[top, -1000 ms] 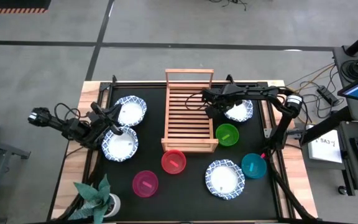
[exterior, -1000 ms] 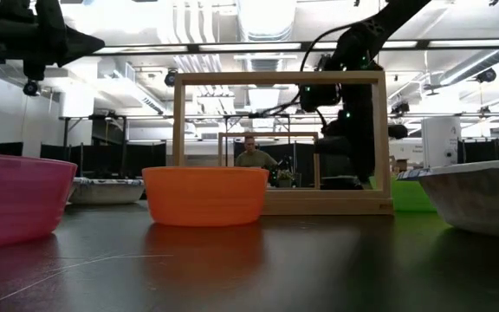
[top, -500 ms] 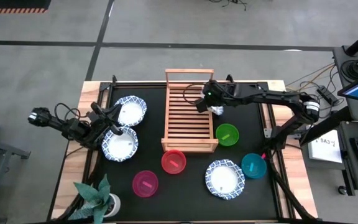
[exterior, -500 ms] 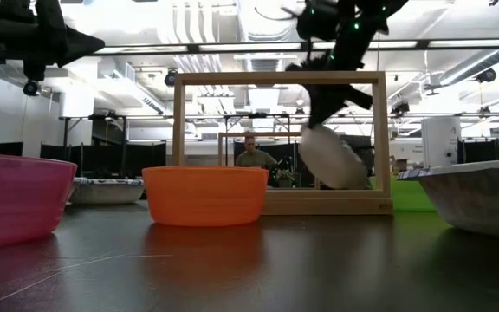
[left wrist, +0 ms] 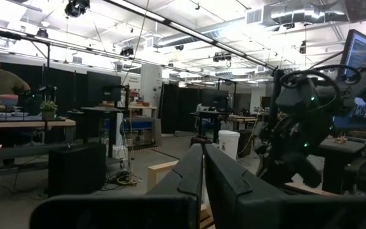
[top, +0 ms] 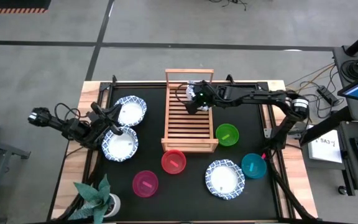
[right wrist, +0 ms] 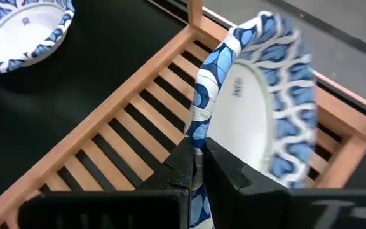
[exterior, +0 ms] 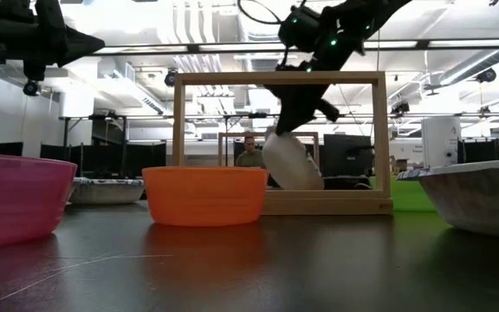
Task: Place and stack bowls onto a shelf
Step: Put the top right white bowl on the shelf, then stack the top left white bowl on top of the white bowl on the shelf
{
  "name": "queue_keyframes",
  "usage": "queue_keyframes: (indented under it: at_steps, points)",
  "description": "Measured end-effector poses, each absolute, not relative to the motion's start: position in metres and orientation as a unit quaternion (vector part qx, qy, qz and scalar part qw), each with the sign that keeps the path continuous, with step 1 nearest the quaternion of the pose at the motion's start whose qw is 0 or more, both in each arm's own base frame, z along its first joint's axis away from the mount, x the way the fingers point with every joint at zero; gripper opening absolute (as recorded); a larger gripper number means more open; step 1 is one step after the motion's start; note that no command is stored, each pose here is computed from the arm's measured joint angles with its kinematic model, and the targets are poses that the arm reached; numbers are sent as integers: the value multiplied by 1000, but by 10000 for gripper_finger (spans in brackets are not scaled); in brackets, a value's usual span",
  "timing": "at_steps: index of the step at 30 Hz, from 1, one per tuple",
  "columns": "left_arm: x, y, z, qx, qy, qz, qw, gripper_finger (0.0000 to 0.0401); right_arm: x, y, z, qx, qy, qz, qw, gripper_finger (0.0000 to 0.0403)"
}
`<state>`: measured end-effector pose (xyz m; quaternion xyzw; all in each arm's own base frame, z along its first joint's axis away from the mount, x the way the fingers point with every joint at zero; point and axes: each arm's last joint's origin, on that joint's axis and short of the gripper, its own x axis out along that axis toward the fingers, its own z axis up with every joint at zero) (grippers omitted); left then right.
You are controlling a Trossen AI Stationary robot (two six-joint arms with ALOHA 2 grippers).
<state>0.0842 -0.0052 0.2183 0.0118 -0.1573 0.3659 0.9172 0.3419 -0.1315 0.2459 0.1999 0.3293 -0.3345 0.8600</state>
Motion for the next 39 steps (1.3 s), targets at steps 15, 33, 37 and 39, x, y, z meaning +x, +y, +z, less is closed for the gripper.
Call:
queue_keyframes:
  at_steps: [15,33,37,39]
  points:
    - [84,-5,218,12,-157,366,917,0,386,-148,221,194,351,-336,852,112]
    - [90,-8,211,-49,-159,332,929,0,356,-84,281,89,330,-253,905,169]
    - [94,-11,203,-85,-150,296,940,0,333,-52,286,65,309,-214,924,169]
    - [97,-12,200,-109,-144,279,943,0,321,-39,282,58,297,-197,933,169]
